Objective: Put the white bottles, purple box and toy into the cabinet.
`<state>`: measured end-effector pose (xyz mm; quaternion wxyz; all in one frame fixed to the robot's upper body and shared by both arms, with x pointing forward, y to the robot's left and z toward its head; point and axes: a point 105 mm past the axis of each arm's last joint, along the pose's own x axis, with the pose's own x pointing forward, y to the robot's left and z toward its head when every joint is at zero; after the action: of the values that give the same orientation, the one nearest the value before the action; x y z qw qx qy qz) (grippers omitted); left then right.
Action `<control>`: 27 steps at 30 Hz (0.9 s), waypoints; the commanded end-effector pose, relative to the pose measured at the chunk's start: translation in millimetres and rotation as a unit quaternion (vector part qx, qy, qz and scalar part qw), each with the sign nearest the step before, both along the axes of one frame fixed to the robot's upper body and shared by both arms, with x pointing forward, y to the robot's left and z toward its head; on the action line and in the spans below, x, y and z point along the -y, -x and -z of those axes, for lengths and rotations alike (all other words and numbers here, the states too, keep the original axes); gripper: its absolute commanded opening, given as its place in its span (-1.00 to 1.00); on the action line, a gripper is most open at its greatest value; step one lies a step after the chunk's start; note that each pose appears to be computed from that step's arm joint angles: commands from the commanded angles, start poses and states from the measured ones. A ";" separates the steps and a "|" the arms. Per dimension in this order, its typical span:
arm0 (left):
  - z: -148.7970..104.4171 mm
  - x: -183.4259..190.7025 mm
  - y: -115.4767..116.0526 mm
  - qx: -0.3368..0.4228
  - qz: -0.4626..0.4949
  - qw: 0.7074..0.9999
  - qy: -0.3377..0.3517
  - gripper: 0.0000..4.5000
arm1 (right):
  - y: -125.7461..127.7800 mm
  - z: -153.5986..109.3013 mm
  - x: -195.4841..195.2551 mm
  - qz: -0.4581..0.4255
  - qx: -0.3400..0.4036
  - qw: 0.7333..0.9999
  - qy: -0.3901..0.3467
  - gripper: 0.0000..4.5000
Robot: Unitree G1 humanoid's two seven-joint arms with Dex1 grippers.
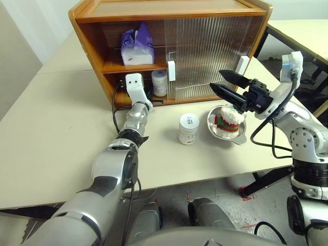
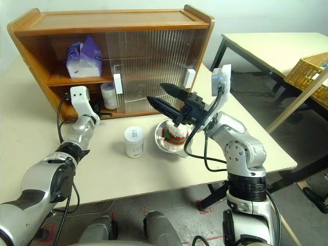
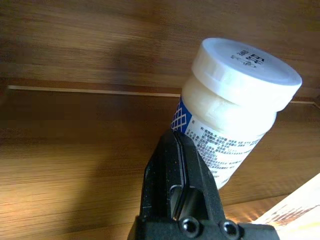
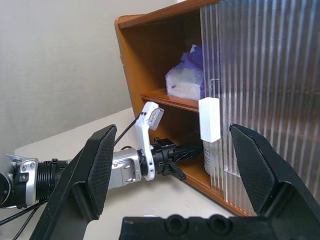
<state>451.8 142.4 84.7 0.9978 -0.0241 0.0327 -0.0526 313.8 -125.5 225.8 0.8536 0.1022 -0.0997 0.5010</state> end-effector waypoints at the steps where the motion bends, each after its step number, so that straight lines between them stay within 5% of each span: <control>1: -1.1 -3.0 -1.4 -0.004 -0.003 1.000 -0.007 -0.98 | 2.1 -2.7 2.6 0.001 0.002 1.000 -0.001 1.00; 7: -3.5 -22.5 1.4 0.014 -0.021 1.000 0.000 -0.98 | 1.4 -2.0 1.9 0.000 0.001 1.000 -0.003 1.00; 10: -13.3 -31.0 9.4 0.061 0.014 0.998 0.000 -0.73 | -0.1 -1.4 -0.7 -0.006 0.000 1.000 -0.005 1.00; 21: -3.8 -23.3 97.6 0.068 0.298 0.952 0.005 0.98 | -5.7 -1.4 -5.5 -0.024 -0.001 1.000 -0.010 1.00; 27: 1.2 -1.7 142.9 0.040 0.439 0.897 0.030 0.99 | -7.5 -1.7 -9.0 -0.032 0.001 0.999 -0.011 1.00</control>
<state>317.4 153.1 82.6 0.8916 -0.0304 -0.0082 -0.4517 321.1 -120.0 226.4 0.8390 0.1199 -0.1012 0.5211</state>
